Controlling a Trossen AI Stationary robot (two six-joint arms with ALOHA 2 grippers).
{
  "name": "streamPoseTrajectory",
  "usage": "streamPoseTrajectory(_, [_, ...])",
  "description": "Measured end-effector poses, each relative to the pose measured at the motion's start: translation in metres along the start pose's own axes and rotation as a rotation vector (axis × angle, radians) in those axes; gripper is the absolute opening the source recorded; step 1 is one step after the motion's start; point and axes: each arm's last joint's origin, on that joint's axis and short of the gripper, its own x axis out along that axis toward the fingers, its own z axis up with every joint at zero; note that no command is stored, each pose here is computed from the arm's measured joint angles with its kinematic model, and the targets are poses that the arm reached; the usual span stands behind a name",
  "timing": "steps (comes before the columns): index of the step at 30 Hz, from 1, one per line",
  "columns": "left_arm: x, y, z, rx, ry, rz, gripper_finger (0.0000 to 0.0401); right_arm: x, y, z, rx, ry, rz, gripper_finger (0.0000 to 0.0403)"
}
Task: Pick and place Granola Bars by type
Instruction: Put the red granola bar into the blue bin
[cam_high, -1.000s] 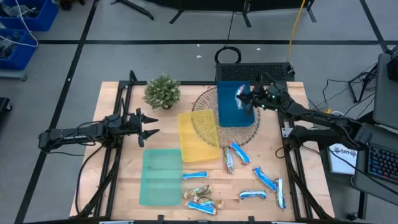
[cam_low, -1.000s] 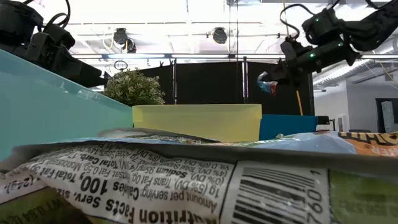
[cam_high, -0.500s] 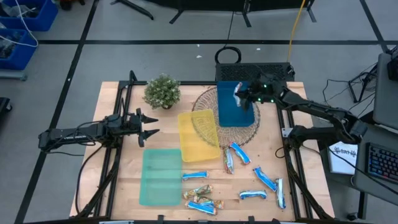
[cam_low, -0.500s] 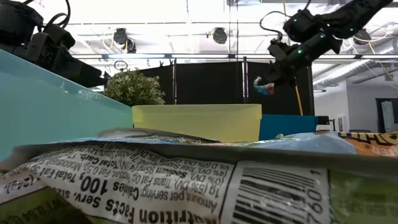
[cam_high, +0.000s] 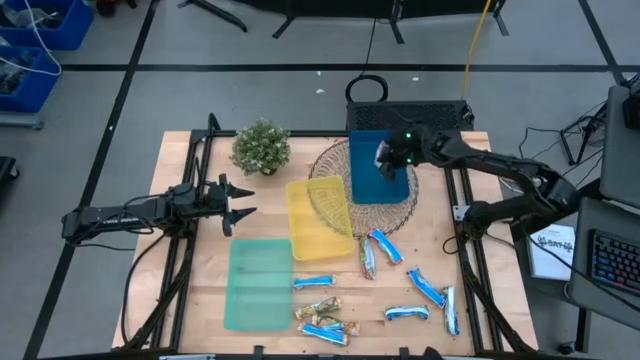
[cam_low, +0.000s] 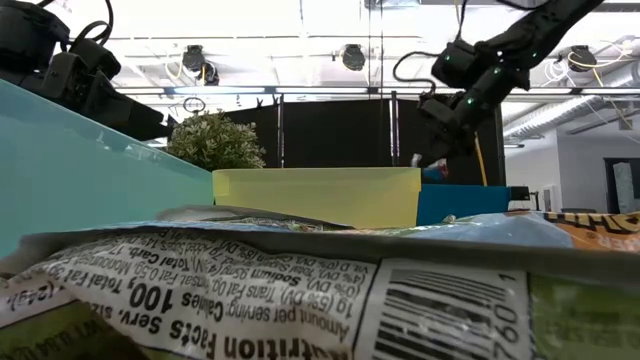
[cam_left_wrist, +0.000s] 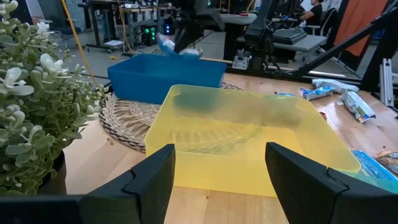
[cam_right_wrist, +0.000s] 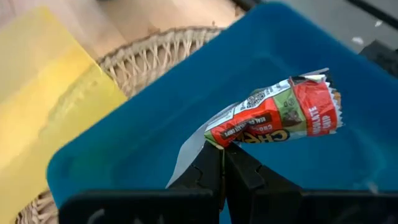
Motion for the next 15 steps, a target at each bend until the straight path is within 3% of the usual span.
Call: streamPoseTrajectory(15, [0.0, 0.0, 0.0, 0.0, 0.0, 0.0, 0.0255, 0.026, -0.006, -0.012, 0.025, 0.119, -0.007, 0.0005])
